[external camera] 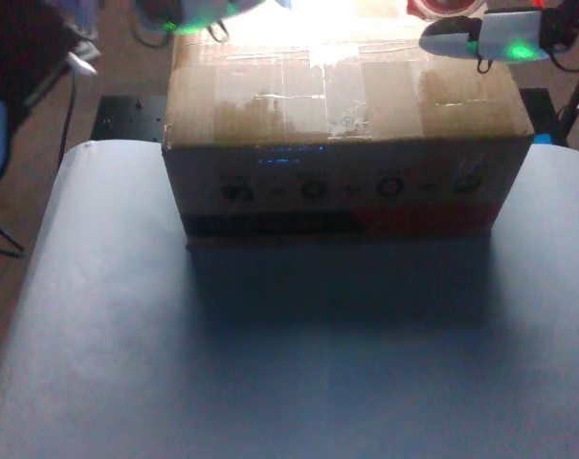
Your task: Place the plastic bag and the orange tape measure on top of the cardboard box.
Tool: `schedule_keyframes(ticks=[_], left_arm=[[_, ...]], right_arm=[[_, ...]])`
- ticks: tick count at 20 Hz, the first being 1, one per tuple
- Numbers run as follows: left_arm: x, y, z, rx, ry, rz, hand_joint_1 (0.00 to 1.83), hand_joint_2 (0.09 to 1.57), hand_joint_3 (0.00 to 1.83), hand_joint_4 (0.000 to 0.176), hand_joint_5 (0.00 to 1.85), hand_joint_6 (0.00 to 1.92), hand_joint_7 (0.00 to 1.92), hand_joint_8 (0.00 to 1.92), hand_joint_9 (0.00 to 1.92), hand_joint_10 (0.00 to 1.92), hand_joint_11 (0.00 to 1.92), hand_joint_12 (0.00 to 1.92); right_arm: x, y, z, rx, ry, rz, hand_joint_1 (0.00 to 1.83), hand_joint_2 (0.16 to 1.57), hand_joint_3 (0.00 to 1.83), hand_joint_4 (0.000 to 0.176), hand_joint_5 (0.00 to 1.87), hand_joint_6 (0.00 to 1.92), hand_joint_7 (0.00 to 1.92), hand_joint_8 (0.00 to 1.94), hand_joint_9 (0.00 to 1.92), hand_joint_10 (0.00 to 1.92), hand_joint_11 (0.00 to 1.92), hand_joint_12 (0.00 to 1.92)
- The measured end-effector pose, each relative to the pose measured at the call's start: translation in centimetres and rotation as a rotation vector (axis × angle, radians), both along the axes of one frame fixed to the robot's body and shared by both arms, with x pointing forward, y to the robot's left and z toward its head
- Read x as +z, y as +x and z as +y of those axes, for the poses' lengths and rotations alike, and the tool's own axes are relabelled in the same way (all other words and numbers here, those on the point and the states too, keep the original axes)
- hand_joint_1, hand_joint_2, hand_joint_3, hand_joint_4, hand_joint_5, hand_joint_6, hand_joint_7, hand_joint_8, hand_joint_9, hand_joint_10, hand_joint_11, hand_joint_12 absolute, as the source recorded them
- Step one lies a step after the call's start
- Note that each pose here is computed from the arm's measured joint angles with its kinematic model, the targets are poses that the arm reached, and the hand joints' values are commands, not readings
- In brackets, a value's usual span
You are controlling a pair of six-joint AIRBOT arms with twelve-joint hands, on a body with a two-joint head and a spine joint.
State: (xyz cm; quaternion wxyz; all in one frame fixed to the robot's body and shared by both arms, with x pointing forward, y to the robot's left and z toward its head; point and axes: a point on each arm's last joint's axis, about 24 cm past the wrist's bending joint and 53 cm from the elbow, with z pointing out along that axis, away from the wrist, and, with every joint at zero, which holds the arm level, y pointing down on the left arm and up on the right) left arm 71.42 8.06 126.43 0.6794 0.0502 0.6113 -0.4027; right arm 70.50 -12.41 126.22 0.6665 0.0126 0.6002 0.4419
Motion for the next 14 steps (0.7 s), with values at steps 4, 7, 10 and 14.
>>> schedule_keyframes(ticks=[4, 7, 10, 14], left_arm=[[-3.4, 1.6, -2.7, -0.024, 0.064, 0.087, 1.37, 1.17, 0.00, 0.000, 0.78, 1.12, 0.90, 1.17, 0.82, 1.41, 0.67, 1.61], [-4.7, 2.2, -2.6, -0.019, 0.098, 0.126, 1.37, 1.15, 0.00, 0.000, 0.85, 1.13, 0.91, 1.13, 0.82, 1.37, 0.59, 1.60], [-5.2, 2.7, -2.3, -0.008, 0.112, 0.141, 1.38, 1.17, 0.00, 0.000, 0.80, 1.21, 0.83, 1.17, 0.82, 1.38, 0.67, 1.55], [-5.5, 2.7, -2.7, -0.014, 0.116, 0.146, 1.49, 1.16, 0.00, 0.000, 0.79, 1.15, 0.82, 1.20, 0.80, 1.30, 0.73, 1.65]], right_arm=[[-2.1, 1.3, 1.8, 0.015, -0.031, 0.057, 1.35, 1.15, 0.00, 0.000, 0.94, 0.85, 0.90, 1.26, 0.74, 1.56, 0.60, 1.92], [-3.2, 2.0, 2.2, 0.017, -0.046, 0.091, 1.27, 1.14, 0.00, 0.000, 0.95, 0.79, 0.94, 1.38, 1.01, 1.59, 0.97, 1.76], [-3.2, 2.2, 2.1, 0.012, -0.053, 0.090, 1.25, 1.17, 0.00, 0.000, 0.91, 0.82, 0.86, 1.51, 1.00, 1.75, 0.97, 1.90], [-3.3, 2.2, 2.2, 0.014, -0.053, 0.093, 1.23, 1.18, 0.01, 0.000, 0.88, 0.93, 0.86, 1.63, 1.03, 1.85, 1.06, 1.92]])
